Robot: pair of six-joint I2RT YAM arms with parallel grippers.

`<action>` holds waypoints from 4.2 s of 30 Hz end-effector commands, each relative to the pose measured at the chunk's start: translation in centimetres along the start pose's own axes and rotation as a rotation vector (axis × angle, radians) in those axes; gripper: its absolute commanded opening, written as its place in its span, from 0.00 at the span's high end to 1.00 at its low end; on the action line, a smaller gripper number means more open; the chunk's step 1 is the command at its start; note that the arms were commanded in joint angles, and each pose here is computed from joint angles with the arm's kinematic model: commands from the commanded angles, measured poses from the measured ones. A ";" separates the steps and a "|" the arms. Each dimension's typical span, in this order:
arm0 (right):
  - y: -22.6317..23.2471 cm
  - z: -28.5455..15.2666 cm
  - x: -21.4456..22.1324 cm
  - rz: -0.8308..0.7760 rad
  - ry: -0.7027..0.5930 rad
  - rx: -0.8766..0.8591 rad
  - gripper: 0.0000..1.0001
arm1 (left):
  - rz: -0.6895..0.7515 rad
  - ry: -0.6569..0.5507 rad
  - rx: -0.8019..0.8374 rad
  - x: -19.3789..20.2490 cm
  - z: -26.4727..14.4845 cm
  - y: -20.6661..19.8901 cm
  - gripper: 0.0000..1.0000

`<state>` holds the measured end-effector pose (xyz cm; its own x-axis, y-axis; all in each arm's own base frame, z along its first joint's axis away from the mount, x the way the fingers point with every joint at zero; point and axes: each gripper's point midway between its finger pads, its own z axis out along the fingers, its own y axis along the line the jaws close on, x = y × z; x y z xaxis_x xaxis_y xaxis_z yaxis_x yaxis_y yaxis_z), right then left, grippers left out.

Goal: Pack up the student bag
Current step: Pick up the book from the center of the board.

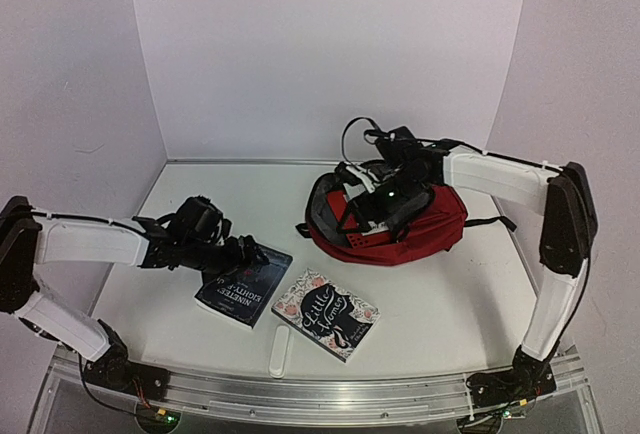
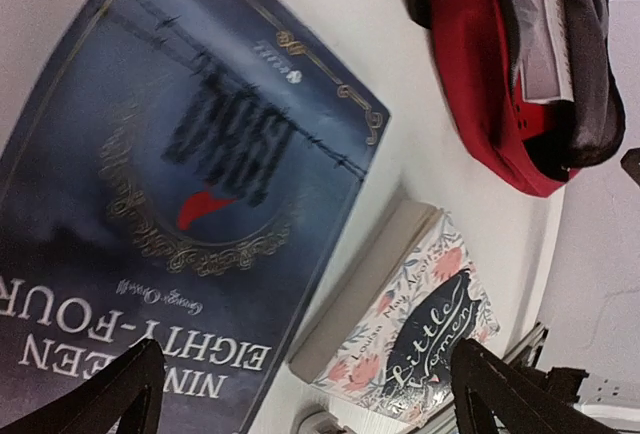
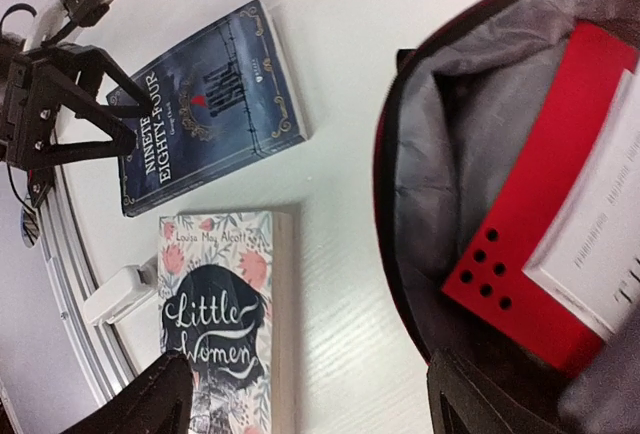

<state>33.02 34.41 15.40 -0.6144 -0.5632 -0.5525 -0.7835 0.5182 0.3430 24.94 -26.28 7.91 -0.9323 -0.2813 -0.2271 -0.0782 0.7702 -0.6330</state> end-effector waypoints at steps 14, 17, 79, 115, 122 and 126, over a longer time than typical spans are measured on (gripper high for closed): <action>3.6 13.5 -6.7 -0.103 -0.010 -0.011 0.20 | -0.402 -0.225 -0.058 1.8 -3.5 5.8 0.01; 2.8 14.8 -7.2 -0.103 -0.018 0.018 0.19 | -0.441 -0.210 -0.088 2.3 -2.8 6.5 0.01; 13.5 12.0 -6.6 -0.037 -0.010 -0.482 0.77 | -0.464 -0.455 0.033 -0.6 -0.1 8.4 0.66; 5.9 4.2 -12.3 0.062 -0.213 -0.242 1.00 | -0.023 -0.397 0.266 -7.7 4.5 -6.8 0.64; -2.5 2.9 -8.5 0.097 -0.190 -0.008 1.00 | -0.081 -0.339 0.352 -9.8 8.1 -6.9 0.56; -6.5 3.4 -5.6 0.080 -0.135 0.142 1.00 | -0.091 -0.291 0.378 -9.3 9.3 -6.6 0.43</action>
<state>41.62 37.12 12.76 -0.7432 -0.3754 -0.5538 -0.6342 0.6590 0.4043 36.53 -30.36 3.32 -0.7518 -0.5626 -0.3438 -0.1185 0.6283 -0.7689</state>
